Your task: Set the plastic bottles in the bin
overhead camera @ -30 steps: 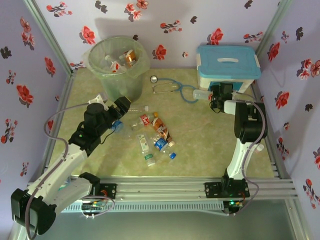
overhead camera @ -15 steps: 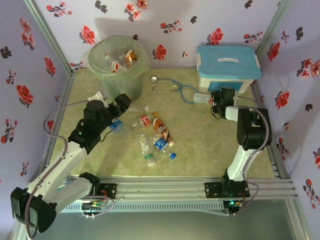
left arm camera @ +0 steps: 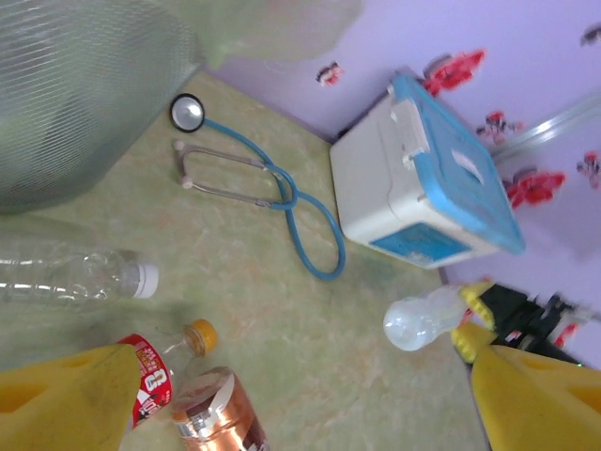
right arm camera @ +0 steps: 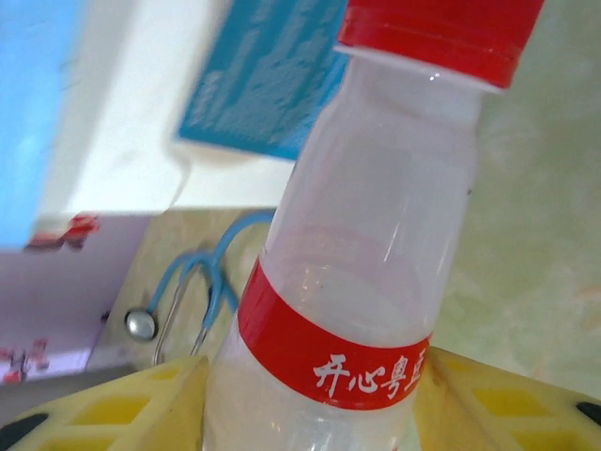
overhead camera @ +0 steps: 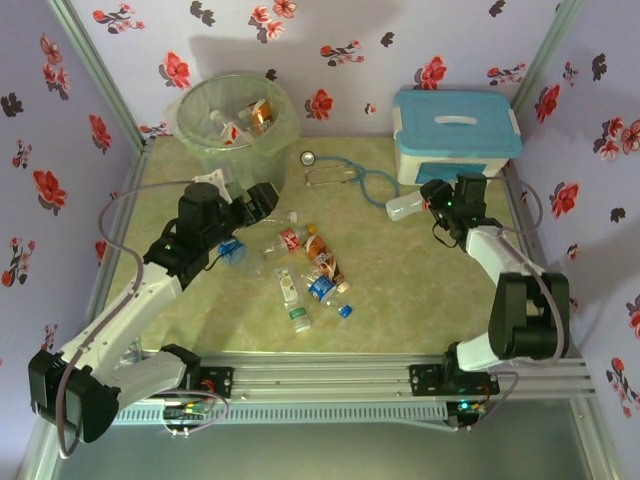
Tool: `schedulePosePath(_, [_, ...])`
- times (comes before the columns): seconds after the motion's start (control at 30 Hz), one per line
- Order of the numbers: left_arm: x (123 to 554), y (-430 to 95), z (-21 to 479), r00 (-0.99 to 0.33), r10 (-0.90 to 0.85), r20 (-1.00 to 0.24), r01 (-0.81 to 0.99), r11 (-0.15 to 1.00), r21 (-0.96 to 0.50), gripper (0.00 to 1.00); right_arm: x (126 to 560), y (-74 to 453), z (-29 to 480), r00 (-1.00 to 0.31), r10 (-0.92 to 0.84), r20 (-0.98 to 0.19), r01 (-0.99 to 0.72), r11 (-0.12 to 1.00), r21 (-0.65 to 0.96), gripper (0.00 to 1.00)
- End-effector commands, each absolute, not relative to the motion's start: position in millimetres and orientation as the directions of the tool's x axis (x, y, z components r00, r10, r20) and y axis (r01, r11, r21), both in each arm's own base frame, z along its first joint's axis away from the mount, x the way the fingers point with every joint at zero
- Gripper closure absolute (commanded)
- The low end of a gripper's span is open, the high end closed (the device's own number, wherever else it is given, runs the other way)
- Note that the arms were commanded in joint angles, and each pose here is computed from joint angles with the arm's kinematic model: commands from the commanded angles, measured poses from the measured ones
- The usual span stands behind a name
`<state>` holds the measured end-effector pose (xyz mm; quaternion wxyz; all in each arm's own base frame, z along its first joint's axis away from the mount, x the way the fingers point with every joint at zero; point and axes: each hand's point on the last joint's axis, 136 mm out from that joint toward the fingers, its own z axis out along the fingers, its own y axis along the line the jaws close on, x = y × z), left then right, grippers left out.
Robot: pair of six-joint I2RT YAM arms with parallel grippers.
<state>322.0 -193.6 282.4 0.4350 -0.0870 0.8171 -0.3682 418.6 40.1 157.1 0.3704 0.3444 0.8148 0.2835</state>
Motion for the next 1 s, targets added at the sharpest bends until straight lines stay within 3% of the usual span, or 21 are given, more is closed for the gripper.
schedulePosePath(0.0, [313,-210,287,-0.639,-0.307,-0.705,0.297,0.747,-0.595,0.07,386,67,173,-0.643,0.567,-0.515,0.166,0.759,0.629,0.44])
schedulePosePath(0.2, [309,-255,286,-0.69,-0.182,-0.7,0.434,0.67,-0.602,0.05,350,110,205,-0.723,0.344,-0.599,-0.104,0.803,0.586,0.46])
schedulePosePath(0.4, [301,-314,278,-0.726,-0.059,-0.685,0.547,0.555,-0.627,0.0,322,162,231,-0.755,0.188,-0.629,-0.338,0.71,0.617,0.47])
schedulePosePath(0.73, [286,-371,260,-0.762,0.077,-0.643,0.604,0.44,-0.664,0.01,306,199,256,-0.754,0.159,-0.637,-0.467,0.552,0.691,0.46])
schedulePosePath(0.97, [270,-389,251,-0.773,0.133,-0.62,0.62,0.367,-0.694,0.09,311,205,259,-0.757,0.174,-0.63,-0.472,0.521,0.711,0.46])
